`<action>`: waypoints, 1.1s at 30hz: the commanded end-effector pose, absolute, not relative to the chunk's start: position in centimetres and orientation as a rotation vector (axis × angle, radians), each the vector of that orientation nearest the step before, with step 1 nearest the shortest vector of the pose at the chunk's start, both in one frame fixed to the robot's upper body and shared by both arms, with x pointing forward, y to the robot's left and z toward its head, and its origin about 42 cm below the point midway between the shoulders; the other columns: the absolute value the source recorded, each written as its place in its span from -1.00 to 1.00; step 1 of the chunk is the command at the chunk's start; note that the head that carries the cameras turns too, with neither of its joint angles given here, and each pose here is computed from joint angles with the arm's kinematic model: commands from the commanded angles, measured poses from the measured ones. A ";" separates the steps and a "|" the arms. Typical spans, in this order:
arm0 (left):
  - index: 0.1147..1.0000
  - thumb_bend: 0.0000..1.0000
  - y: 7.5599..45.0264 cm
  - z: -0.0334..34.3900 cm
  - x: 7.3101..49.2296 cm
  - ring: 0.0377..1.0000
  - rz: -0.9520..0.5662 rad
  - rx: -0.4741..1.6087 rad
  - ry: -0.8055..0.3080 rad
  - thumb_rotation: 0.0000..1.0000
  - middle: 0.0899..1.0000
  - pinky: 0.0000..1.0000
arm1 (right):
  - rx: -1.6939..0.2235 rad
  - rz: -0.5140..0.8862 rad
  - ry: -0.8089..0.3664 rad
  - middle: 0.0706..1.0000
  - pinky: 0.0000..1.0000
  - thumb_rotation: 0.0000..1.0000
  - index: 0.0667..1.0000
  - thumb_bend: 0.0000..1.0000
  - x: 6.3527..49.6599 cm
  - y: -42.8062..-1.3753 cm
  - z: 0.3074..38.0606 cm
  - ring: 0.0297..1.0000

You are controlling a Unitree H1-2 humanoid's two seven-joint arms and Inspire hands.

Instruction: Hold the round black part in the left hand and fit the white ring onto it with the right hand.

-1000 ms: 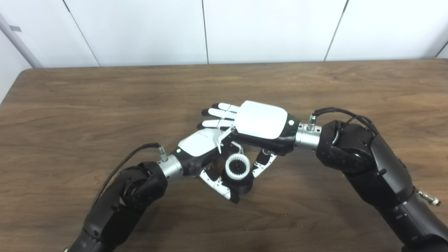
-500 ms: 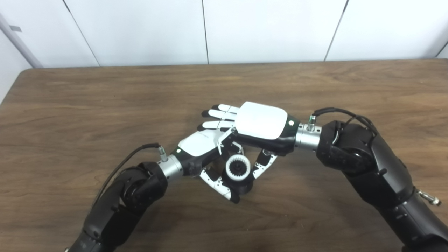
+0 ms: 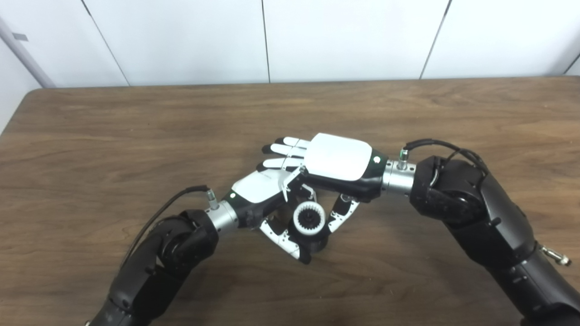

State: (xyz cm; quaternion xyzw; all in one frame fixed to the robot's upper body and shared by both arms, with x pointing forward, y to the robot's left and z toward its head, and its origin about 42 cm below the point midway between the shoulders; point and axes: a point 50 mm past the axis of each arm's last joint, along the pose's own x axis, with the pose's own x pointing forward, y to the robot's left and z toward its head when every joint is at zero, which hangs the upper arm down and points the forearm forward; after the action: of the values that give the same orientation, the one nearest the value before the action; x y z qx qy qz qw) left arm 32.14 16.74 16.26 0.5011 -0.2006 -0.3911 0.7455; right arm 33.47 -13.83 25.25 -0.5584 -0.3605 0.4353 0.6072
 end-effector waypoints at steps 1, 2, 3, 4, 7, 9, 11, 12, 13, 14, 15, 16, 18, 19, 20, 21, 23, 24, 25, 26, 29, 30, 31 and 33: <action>-0.17 0.05 16.0 18.3 32.4 1.00 -0.837 1.095 -0.526 -0.87 0.89 1.00 | -1.283 0.987 -0.875 0.84 1.00 -0.71 -0.11 0.05 34.0 -13.9 26.7 1.00; -0.17 0.05 16.0 18.3 32.3 1.00 -0.837 1.092 -0.527 -0.87 0.90 1.00 | -1.283 0.989 -0.873 0.84 1.00 -0.71 -0.11 0.05 34.0 -13.9 26.7 1.00; -0.17 0.05 16.0 18.3 32.3 1.00 -0.835 1.088 -0.527 -0.87 0.90 1.00 | -1.283 0.990 -0.870 0.84 1.00 -0.71 -0.11 0.05 34.0 -14.0 26.6 1.00; -0.17 0.05 16.0 18.3 32.3 1.00 -0.834 1.083 -0.526 -0.88 0.89 1.00 | -1.286 0.992 -0.867 0.84 1.00 -0.71 -0.11 0.05 34.0 -14.0 26.6 1.00; -0.17 0.05 16.0 18.3 32.3 1.00 -0.835 1.079 -0.521 -0.88 0.89 1.00 | -1.289 0.994 -0.860 0.84 1.00 -0.71 -0.11 0.05 34.0 -14.0 26.5 1.00; -0.17 0.05 16.0 18.4 32.2 1.00 -0.837 1.086 -0.522 -0.88 0.90 1.00 | -1.290 0.998 -0.856 0.83 1.00 -0.71 -0.11 0.05 34.0 -14.0 26.6 1.00; -0.17 0.05 16.0 18.4 32.1 1.00 -0.839 1.088 -0.522 -0.88 0.91 1.00 | -1.284 0.999 -0.854 0.83 1.00 -0.71 -0.11 0.05 34.0 -14.1 26.5 1.00; -0.17 0.05 16.0 18.4 32.1 1.00 -0.839 1.086 -0.521 -0.88 0.91 1.00 | -1.282 1.000 -0.853 0.83 1.00 -0.71 -0.11 0.05 34.0 -14.1 26.4 1.00; -0.17 0.05 16.0 18.4 32.1 1.00 -0.840 1.085 -0.518 -0.88 0.91 1.00 | -1.283 1.001 -0.852 0.83 1.00 -0.72 -0.11 0.05 34.0 -14.1 26.3 1.00; -0.17 0.05 15.9 18.4 32.1 1.00 -0.840 1.085 -0.517 -0.88 0.91 1.00 | -1.284 1.002 -0.850 0.83 1.00 -0.72 -0.11 0.05 34.1 -14.2 26.3 1.00; -0.17 0.05 15.9 18.4 32.1 1.00 -0.842 1.085 -0.516 -0.88 0.91 1.00 | -1.283 1.004 -0.848 0.83 1.00 -0.72 -0.11 0.05 34.1 -14.2 26.3 1.00; -0.17 0.05 15.9 18.4 32.0 1.00 -0.842 1.086 -0.518 -0.88 0.91 1.00 | -1.284 1.005 -0.845 0.83 1.00 -0.72 -0.11 0.05 34.1 -14.2 26.3 1.00; -0.17 0.05 15.8 18.4 32.0 1.00 -0.840 1.086 -0.524 -0.88 0.90 1.00 | -1.283 1.008 -0.839 0.82 1.00 -0.71 -0.11 0.05 34.1 -14.2 26.2 1.00; -0.17 0.05 15.8 18.4 32.0 1.00 -0.840 1.084 -0.526 -0.88 0.90 1.00 | -1.284 1.009 -0.835 0.83 1.00 -0.72 -0.11 0.05 34.2 -14.3 26.2 1.00; -0.17 0.05 15.8 18.5 32.0 1.00 -0.840 1.084 -0.527 -0.88 0.91 1.00 | -1.285 1.010 -0.833 0.83 1.00 -0.72 -0.11 0.05 34.2 -14.3 26.2 1.00; -0.17 0.05 15.8 18.5 32.0 1.00 -0.841 1.085 -0.526 -0.88 0.91 1.00 | -1.284 1.011 -0.831 0.83 1.00 -0.72 -0.11 0.05 34.2 -14.3 26.2 1.00; -0.17 0.05 15.8 18.5 31.9 1.00 -0.843 1.084 -0.523 -0.88 0.91 1.00 | -1.284 1.011 -0.829 0.82 1.00 -0.72 -0.11 0.05 34.2 -14.3 26.1 1.00; -0.17 0.05 15.8 18.5 31.9 1.00 -0.844 1.084 -0.523 -0.88 0.92 1.00 | -1.285 1.010 -0.828 0.82 1.00 -0.72 -0.11 0.05 34.2 -14.3 26.1 1.00; -0.17 0.05 15.8 18.5 31.9 1.00 -0.845 1.084 -0.524 -0.88 0.92 1.00 | -1.287 1.009 -0.829 0.82 1.00 -0.72 -0.11 0.05 34.3 -14.3 26.1 1.00; -0.17 0.05 15.8 18.5 31.9 1.00 -0.846 1.084 -0.524 -0.88 0.92 1.00 | -1.288 1.009 -0.830 0.82 1.00 -0.72 -0.11 0.05 34.3 -14.3 26.1 1.00; -0.17 0.05 15.7 18.4 31.7 1.00 -0.844 1.080 -0.525 -0.88 0.91 1.00 | -1.295 1.012 -0.828 0.82 1.00 -0.72 -0.11 0.05 34.4 -14.3 26.1 1.00; -0.17 0.05 15.7 18.4 31.7 1.00 -0.843 1.078 -0.526 -0.88 0.91 1.00 | -1.297 1.013 -0.825 0.82 1.00 -0.72 -0.11 0.05 34.4 -14.3 26.1 1.00; -0.17 0.05 15.7 18.4 31.7 1.00 -0.844 1.075 -0.526 -0.88 0.91 1.00 | -1.297 1.014 -0.822 0.83 1.00 -0.72 -0.11 0.05 34.4 -14.3 26.1 1.00; -0.17 0.05 15.7 18.5 31.8 1.00 -0.844 1.075 -0.527 -0.88 0.91 1.00 | -1.293 1.016 -0.817 0.83 1.00 -0.72 -0.11 0.05 34.4 -14.3 26.0 1.00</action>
State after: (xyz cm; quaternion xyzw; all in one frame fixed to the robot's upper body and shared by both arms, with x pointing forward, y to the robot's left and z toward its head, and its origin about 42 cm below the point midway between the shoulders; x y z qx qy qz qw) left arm 31.63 16.45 16.45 0.5000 -0.1976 -0.3966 0.7441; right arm 33.71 -14.14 24.95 -0.5485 -0.3475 0.4461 0.6159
